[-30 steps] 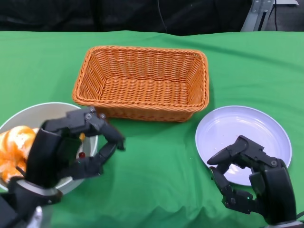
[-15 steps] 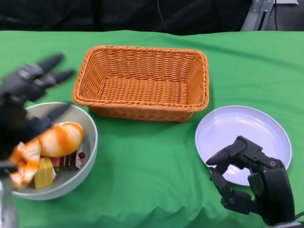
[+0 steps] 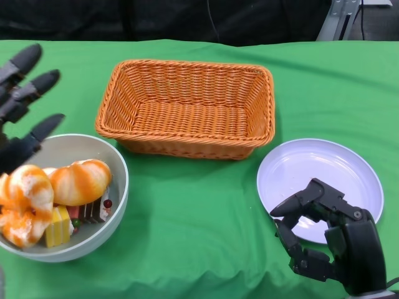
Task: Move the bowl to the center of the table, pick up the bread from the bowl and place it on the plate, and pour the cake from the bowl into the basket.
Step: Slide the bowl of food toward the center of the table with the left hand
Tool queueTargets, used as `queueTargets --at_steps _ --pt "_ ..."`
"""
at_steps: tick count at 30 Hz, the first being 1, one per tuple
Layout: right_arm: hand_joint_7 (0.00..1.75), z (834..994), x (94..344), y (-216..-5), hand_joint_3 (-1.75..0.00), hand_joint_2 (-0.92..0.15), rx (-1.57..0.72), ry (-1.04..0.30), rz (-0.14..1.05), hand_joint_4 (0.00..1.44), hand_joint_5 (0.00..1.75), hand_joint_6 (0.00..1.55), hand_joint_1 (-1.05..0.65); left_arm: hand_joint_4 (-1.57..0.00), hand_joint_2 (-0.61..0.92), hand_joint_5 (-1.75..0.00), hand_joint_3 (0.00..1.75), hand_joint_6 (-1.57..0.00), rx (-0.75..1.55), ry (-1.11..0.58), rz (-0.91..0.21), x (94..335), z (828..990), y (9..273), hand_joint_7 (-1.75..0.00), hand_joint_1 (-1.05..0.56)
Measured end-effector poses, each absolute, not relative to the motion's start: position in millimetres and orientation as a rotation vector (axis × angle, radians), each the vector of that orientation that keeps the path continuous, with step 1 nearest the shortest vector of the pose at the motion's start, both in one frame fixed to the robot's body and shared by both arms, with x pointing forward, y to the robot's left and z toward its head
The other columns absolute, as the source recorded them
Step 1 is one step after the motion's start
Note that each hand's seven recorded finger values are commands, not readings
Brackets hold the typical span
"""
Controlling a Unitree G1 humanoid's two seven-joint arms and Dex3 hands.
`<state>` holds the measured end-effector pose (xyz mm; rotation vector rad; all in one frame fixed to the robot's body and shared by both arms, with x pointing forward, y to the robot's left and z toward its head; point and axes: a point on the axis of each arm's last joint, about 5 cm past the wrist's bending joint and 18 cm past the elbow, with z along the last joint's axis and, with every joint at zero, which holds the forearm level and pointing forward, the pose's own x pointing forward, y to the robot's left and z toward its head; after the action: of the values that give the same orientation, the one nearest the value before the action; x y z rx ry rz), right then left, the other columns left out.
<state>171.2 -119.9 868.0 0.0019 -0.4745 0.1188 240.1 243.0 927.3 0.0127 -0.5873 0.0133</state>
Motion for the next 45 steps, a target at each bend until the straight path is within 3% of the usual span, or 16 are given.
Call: queueTargets --at_steps 6,13,22,34,45 --pt "1.26 868.8 171 -120 -0.9 -0.5 0.001 -0.479 0.119 0.74 1.52 0.69 -0.23 -0.52 0.92 -0.13 0.21 -0.52 0.054 -0.496 0.084 241 923.6 253 0.0 -0.56" --pt "1.26 870.0 171 -120 -0.9 -0.5 -0.001 -0.482 0.116 0.75 1.53 0.68 -0.23 -0.41 0.92 -0.06 0.34 -0.42 0.116 -0.417 0.138 247 921.8 258 0.0 -0.64" --pt "1.26 870.0 171 -120 -0.89 -0.51 -0.002 -0.483 0.116 0.75 1.52 0.69 -0.23 -0.34 0.92 -0.01 0.52 -0.3 0.234 -0.166 0.147 250 904.6 269 0.0 -0.66" --pt "1.27 870.1 171 -120 -0.89 -0.51 -0.001 -0.483 0.117 0.75 1.54 0.68 -0.23 -0.19 0.92 0.0 0.6 -0.25 0.335 0.064 0.147 256 889.4 276 -0.01 -0.63" --pt "1.26 870.2 171 -119 -0.89 -0.5 0.0 -0.486 0.115 0.76 1.54 0.69 -0.24 -0.16 0.92 0.0 0.65 -0.16 0.437 0.243 0.163 267 892.1 281 0.0 -0.6"
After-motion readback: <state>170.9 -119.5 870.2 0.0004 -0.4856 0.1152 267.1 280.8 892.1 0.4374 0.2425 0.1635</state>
